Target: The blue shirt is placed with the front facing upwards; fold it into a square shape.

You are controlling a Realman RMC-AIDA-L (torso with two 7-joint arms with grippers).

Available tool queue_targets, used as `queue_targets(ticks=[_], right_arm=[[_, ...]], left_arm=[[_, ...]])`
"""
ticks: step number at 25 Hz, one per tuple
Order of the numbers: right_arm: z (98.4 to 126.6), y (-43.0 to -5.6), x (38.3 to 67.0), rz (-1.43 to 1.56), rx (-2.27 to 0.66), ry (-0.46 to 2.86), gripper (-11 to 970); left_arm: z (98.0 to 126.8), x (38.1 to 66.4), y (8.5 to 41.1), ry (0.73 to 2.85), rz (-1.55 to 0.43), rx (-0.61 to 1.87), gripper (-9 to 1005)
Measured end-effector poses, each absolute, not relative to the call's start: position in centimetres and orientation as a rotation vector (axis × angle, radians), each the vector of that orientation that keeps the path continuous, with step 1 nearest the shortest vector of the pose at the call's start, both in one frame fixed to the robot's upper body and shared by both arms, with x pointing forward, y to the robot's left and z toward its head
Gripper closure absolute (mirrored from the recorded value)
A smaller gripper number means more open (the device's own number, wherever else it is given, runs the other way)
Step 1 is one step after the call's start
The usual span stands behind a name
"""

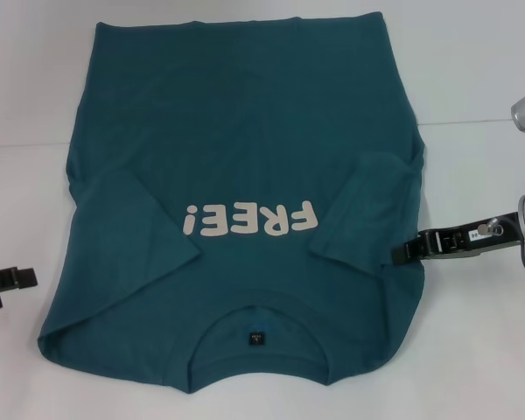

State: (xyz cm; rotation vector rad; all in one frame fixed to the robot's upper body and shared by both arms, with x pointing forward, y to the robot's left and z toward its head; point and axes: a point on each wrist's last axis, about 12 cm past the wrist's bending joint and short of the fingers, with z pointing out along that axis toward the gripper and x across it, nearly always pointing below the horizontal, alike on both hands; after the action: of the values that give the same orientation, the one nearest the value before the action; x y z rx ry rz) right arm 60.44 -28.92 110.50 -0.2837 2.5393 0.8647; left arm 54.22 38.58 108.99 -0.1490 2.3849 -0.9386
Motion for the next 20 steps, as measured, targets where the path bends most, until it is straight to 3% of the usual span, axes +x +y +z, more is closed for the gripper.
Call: queue_targets(ticks=[11,20], right_arm=[[110.1,-28.8,60.0,0.885,-0.29,2.537,923],[109.9,-28.7,59.8,0.887,-0.303,2.534,922]], left_arm=[[108.0,53.1,38.4,2.49,-0.957,-0.163,75],[108.7,54.0,36.9,2.502,-1.012,-0.096,70]])
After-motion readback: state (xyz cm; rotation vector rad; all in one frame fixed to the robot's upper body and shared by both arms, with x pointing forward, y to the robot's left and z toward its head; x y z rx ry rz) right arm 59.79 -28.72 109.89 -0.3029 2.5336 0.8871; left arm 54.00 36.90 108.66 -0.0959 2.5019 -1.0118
